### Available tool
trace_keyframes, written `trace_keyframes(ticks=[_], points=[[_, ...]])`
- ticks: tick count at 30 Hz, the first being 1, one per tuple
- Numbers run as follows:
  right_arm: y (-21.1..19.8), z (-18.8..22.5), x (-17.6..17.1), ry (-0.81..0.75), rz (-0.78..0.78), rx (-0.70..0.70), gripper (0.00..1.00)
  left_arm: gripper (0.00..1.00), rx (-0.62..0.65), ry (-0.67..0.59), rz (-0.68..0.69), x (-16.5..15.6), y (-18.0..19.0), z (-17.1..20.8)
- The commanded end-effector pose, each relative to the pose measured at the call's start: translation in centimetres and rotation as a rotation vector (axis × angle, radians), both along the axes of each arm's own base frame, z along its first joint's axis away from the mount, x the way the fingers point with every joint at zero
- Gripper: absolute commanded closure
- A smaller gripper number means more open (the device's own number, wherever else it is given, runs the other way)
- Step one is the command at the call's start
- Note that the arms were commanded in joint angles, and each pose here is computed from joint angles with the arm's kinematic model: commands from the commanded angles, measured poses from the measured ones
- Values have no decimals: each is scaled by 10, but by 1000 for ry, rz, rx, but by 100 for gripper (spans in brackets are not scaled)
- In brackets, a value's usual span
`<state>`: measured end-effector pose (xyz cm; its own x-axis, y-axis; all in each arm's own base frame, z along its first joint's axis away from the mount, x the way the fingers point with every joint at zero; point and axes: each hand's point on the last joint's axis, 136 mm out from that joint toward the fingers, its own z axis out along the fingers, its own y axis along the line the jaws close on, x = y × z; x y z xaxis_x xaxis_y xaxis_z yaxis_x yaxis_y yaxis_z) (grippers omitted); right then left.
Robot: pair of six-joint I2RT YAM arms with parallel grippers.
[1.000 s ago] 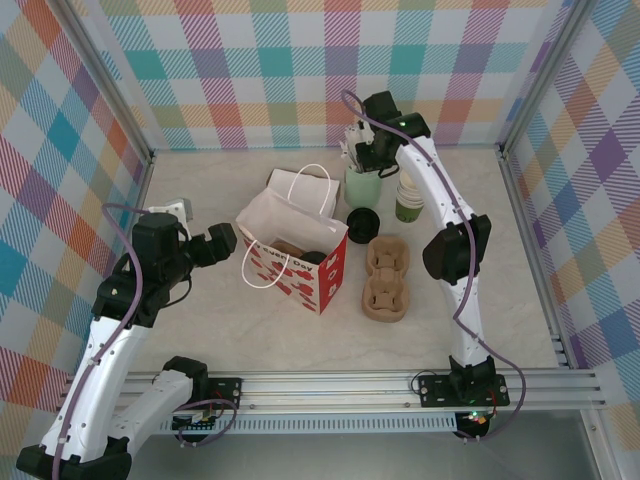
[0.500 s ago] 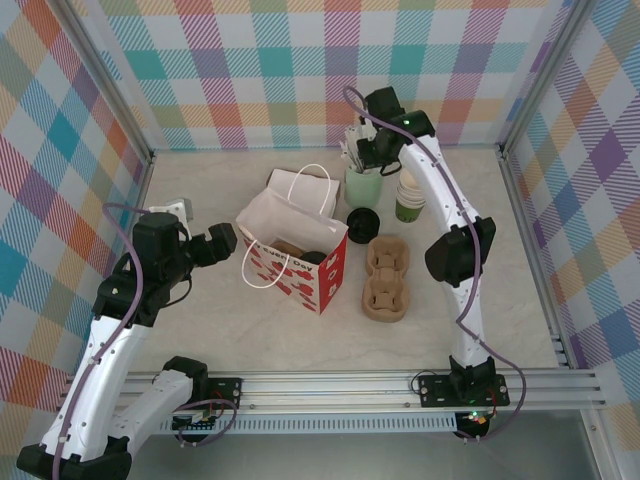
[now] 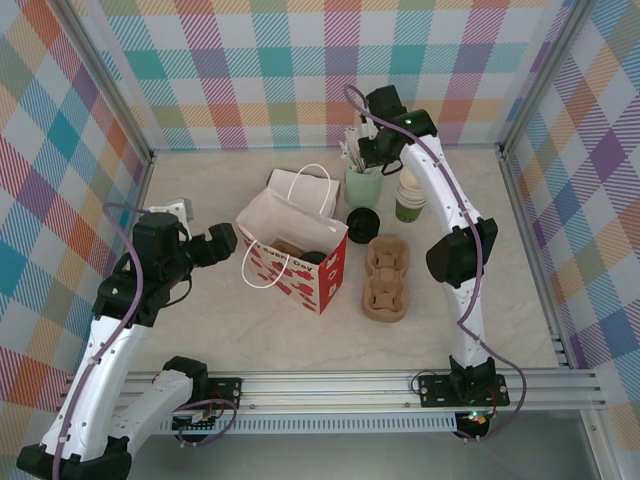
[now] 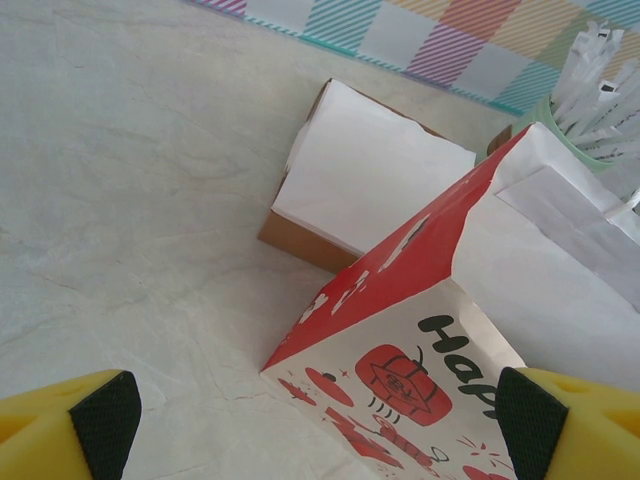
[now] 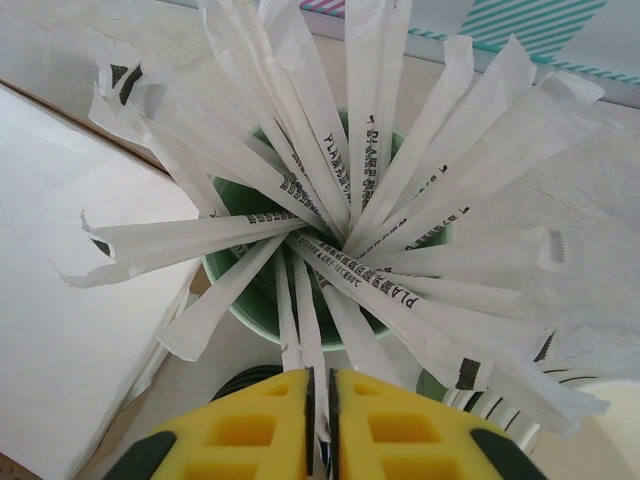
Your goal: Pack the takeout coffee
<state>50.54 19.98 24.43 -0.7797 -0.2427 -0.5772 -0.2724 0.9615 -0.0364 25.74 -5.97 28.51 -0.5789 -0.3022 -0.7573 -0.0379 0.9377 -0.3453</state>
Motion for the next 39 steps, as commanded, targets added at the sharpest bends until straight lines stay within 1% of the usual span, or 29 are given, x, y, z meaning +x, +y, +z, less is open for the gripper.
trace_keyframes(ticks=[1, 6, 12, 15, 17, 29, 33, 39], points=[[-5, 27, -12, -42, 22, -17, 82, 7, -26, -23, -7, 4, -4, 5], [-3, 24, -18, -15, 32, -7, 80, 6, -29, -23, -10, 5, -5, 5], [-6, 7, -18, 27, 20, -40, 78, 6, -28, -26, -12, 5, -5, 7], [-7, -1, -17, 47, 17, -50, 70, 6, -28, -25, -11, 5, -5, 6], [-6, -7, -15, 54, 19, -55, 68, 6, -27, -22, -11, 4, -5, 5], [-2, -28, -8, 85, 14, -58, 67, 6, -20, -19, -9, 3, -4, 4], [-1, -28, -7, 84, 15, -51, 70, 6, -20, -17, -6, 3, -3, 3], [-1, -26, -8, 81, 17, -50, 84, 6, -19, -16, -8, 3, -4, 3]])
